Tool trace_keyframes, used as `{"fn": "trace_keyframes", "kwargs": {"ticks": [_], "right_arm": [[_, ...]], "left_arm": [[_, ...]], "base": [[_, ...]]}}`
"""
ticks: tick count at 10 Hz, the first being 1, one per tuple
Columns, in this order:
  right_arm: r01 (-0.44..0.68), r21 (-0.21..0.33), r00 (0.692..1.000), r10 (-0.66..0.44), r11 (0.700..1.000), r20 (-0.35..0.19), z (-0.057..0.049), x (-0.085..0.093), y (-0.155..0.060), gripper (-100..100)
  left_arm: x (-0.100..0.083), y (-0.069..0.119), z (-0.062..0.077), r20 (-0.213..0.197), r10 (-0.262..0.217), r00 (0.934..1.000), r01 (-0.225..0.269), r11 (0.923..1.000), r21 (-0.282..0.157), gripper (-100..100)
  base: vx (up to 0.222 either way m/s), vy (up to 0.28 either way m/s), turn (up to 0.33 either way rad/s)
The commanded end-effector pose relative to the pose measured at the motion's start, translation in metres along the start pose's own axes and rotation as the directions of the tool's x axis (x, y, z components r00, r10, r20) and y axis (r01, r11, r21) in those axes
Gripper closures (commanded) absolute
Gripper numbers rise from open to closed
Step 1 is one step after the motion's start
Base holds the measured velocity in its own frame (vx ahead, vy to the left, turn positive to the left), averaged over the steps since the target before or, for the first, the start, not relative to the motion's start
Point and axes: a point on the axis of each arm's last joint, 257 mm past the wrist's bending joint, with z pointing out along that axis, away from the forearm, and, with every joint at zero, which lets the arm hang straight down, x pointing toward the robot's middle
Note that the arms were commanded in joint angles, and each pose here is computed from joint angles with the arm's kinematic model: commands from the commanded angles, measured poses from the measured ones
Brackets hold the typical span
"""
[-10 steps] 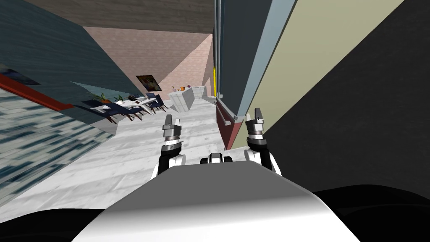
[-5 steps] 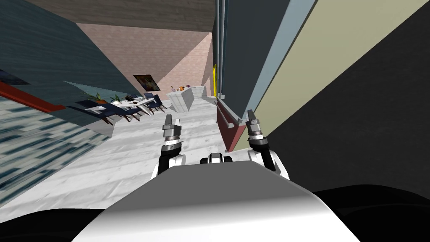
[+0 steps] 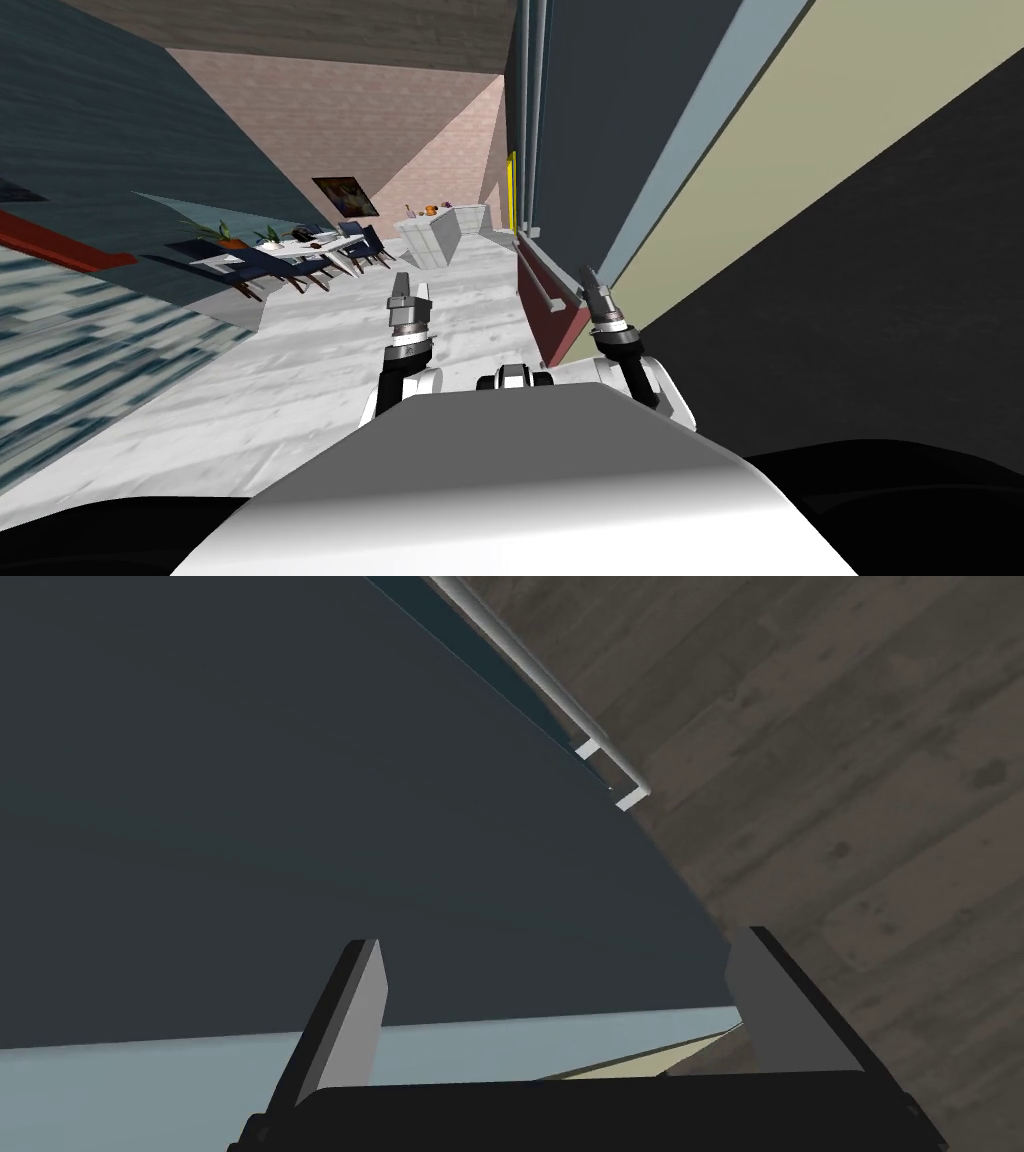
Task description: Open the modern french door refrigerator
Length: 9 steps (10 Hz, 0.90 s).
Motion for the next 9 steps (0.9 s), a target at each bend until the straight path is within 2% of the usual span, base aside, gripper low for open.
{"fn": "trace_keyframes", "kwargs": {"ticks": [1,3,4,5,6,7,8,9], "right_arm": [[0.136,0.001,0.990,-0.136,0.991,-0.029,-0.0004,0.0034,-0.0024,-100],[0.230,-0.002,0.972,-0.230,0.973,-0.048,-0.0008,0.0059,-0.0044,-100],[0.304,-0.002,0.951,-0.304,0.953,-0.060,-0.0011,0.0062,-0.0068,-100],[0.317,-0.005,0.946,-0.317,0.948,-0.065,-0.0012,0.0076,-0.0067,-100],[0.393,-0.007,0.917,-0.392,0.920,-0.077,-0.0015,0.0082,-0.0093,-100],[0.402,-0.010,0.912,-0.401,0.916,-0.081,-0.0016,0.0092,-0.0094,-100],[0.476,-0.013,0.875,-0.475,0.879,-0.093,-0.0019,0.0100,-0.0122,-100],[0.482,-0.015,0.871,-0.481,0.876,-0.095,-0.0020,0.0107,-0.0123,-100]], "left_arm": [[0.0000,0.0000,0.0000,0.000,0.000,1.0000,0.000,1.0000,0.000,0],[0.0000,0.0000,0.0000,0.000,0.000,1.0000,0.000,1.0000,0.000,0],[0.0000,0.0000,0.0000,0.000,0.000,1.0000,0.000,1.0000,0.000,0],[0.0000,0.0000,0.0000,0.000,0.000,1.0000,0.000,1.0000,0.000,0],[0.0000,0.0000,0.0000,0.000,0.000,1.0000,0.000,1.0000,0.000,0],[0.0000,0.0000,0.0000,0.000,0.000,1.0000,0.000,1.0000,0.000,0],[0.0000,0.0000,0.0000,0.000,0.000,1.0000,0.000,1.0000,0.000,0],[0.0000,0.0000,0.0000,0.000,0.000,1.0000,0.000,1.0000,0.000,0]], "base": [[0.091,0.036,-0.027],[0.111,0.079,-0.029],[0.113,0.062,-0.023],[0.087,0.052,-0.012],[0.089,0.051,-0.019],[0.074,0.037,-0.016],[0.079,0.045,-0.042],[0.059,0.041,-0.015]]}}
